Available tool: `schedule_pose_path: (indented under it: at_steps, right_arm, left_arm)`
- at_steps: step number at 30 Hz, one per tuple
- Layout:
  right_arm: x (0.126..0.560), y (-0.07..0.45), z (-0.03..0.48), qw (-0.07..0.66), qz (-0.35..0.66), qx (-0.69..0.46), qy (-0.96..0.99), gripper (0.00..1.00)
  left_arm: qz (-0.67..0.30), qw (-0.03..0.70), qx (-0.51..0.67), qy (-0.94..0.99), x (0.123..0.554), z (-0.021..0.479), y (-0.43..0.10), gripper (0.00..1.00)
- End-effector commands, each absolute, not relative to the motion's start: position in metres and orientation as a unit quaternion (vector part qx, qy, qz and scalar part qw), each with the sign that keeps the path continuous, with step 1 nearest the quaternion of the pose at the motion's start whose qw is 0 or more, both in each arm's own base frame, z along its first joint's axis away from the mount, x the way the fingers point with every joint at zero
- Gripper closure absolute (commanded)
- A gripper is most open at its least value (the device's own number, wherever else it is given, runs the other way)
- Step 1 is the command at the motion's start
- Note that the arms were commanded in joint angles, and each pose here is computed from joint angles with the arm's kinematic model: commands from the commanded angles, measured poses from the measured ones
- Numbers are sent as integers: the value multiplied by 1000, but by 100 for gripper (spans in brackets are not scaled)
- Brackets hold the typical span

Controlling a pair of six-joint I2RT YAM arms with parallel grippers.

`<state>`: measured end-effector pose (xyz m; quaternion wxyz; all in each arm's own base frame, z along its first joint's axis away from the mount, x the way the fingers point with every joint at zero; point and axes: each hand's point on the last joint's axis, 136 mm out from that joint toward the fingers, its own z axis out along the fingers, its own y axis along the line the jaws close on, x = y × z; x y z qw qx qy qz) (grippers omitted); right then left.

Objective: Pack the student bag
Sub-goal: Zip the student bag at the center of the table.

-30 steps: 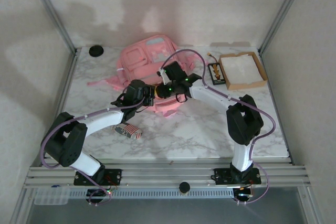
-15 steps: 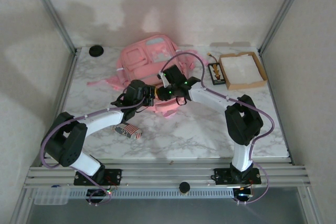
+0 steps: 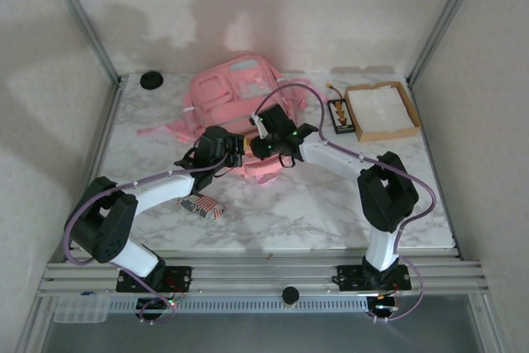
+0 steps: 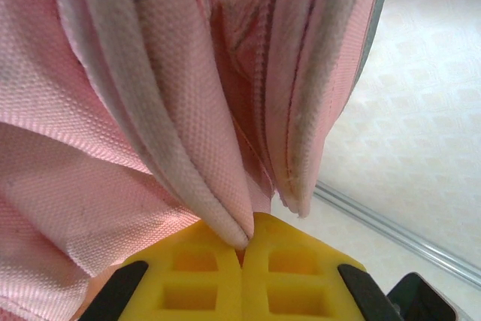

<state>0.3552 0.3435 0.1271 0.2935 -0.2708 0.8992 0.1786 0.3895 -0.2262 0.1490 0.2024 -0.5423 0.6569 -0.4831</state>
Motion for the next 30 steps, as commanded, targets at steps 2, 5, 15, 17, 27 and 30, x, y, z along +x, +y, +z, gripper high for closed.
schedule_pose_path:
  at_steps: [2, 5, 15, 17, 27, 30]
  right_arm:
    - [340, 356, 125, 281, 211, -297, 888, 75]
    - [345, 355, 124, 283, 210, -293, 889, 82]
    - [343, 334, 138, 299, 180, -289, 892, 97]
    - [341, 325, 139, 295, 183, -284, 894, 98]
    - [366, 261, 132, 284, 170, -229, 915, 100]
    - [373, 244, 132, 285, 153, -208, 923, 100]
  left_arm:
    - [-535, 225, -518, 628, 401, 189, -231, 100]
    - [-536, 227, -519, 627, 401, 190, -231, 100]
    - [-506, 252, -525, 637, 394, 186, -213, 100]
    - [-502, 258, -530, 633, 389, 184, -203, 100]
    - [-442, 286, -526, 668, 375, 164, -141, 100]
    - [-415, 294, -513, 691, 377, 160, -118, 100]
